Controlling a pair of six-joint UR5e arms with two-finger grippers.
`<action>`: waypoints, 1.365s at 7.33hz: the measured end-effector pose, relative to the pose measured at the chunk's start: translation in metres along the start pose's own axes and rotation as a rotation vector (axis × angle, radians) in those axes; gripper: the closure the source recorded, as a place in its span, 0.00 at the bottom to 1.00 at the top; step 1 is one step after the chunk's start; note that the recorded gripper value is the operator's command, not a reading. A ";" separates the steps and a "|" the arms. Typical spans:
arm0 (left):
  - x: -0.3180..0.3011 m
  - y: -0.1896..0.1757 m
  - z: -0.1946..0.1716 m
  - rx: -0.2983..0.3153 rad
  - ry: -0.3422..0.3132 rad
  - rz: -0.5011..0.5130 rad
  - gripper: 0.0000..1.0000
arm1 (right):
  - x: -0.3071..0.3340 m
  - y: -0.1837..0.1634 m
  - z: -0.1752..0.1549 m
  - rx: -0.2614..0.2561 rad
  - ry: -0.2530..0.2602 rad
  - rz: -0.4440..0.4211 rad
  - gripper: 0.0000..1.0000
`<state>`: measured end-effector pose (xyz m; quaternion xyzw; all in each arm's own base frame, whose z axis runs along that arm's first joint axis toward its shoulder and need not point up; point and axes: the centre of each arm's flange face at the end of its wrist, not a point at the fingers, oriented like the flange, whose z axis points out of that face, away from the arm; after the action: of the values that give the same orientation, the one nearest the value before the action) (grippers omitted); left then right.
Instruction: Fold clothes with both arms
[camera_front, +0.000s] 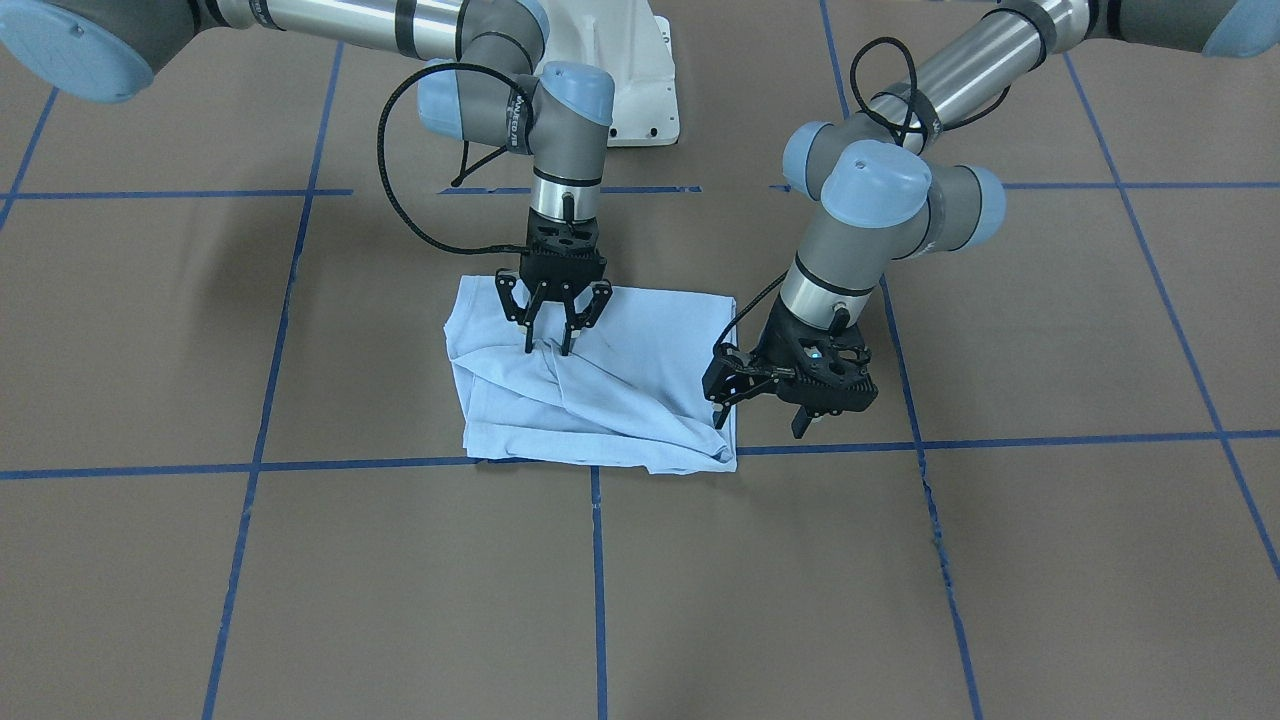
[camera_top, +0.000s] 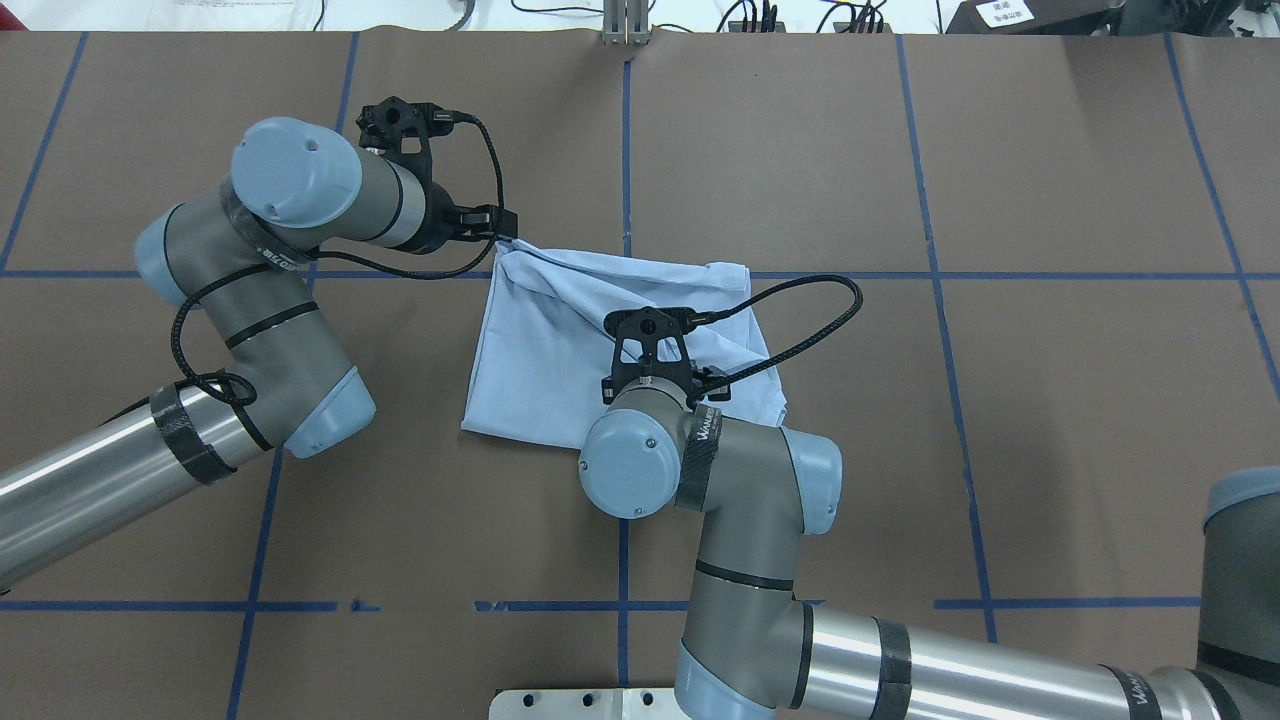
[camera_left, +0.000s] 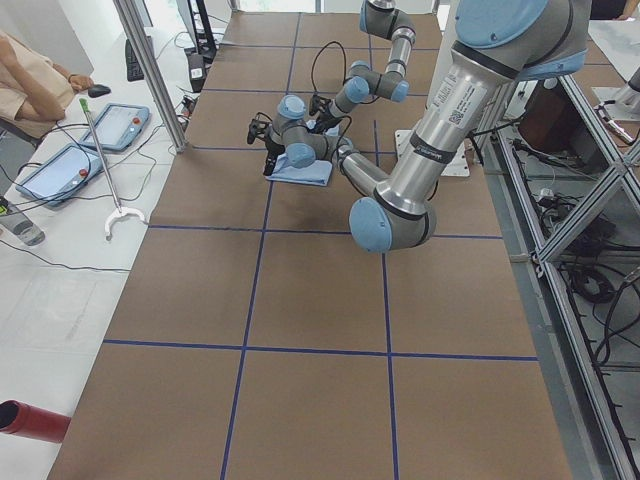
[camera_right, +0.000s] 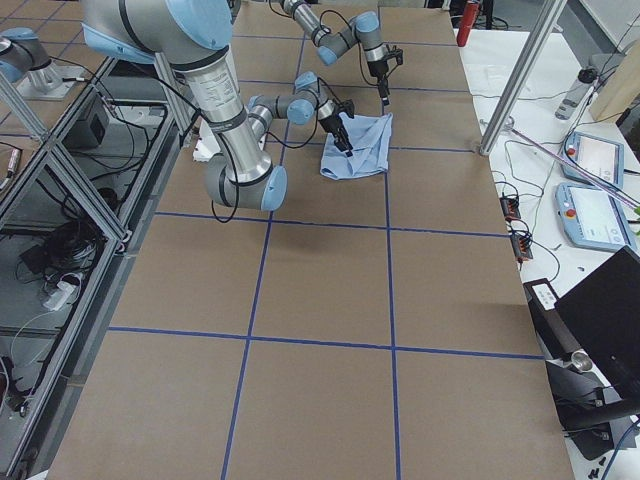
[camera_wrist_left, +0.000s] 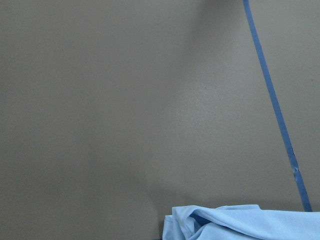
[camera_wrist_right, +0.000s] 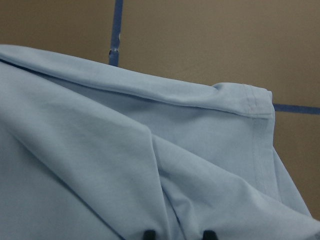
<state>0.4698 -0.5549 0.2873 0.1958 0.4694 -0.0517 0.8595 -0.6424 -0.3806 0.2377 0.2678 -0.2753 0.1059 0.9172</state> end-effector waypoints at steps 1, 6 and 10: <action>0.000 0.000 0.000 0.000 0.000 0.000 0.00 | 0.000 -0.004 0.000 0.004 -0.004 0.010 1.00; 0.000 0.000 -0.001 0.000 0.001 0.000 0.00 | 0.022 -0.065 0.008 0.048 0.021 0.078 1.00; 0.002 0.001 -0.002 0.001 0.004 0.002 0.00 | 0.054 -0.115 0.051 0.064 0.099 0.131 0.01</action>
<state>0.4696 -0.5533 0.2847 0.1966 0.4710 -0.0508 0.8584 -0.5814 -0.5021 0.2538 0.2728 -0.2433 0.1877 0.9117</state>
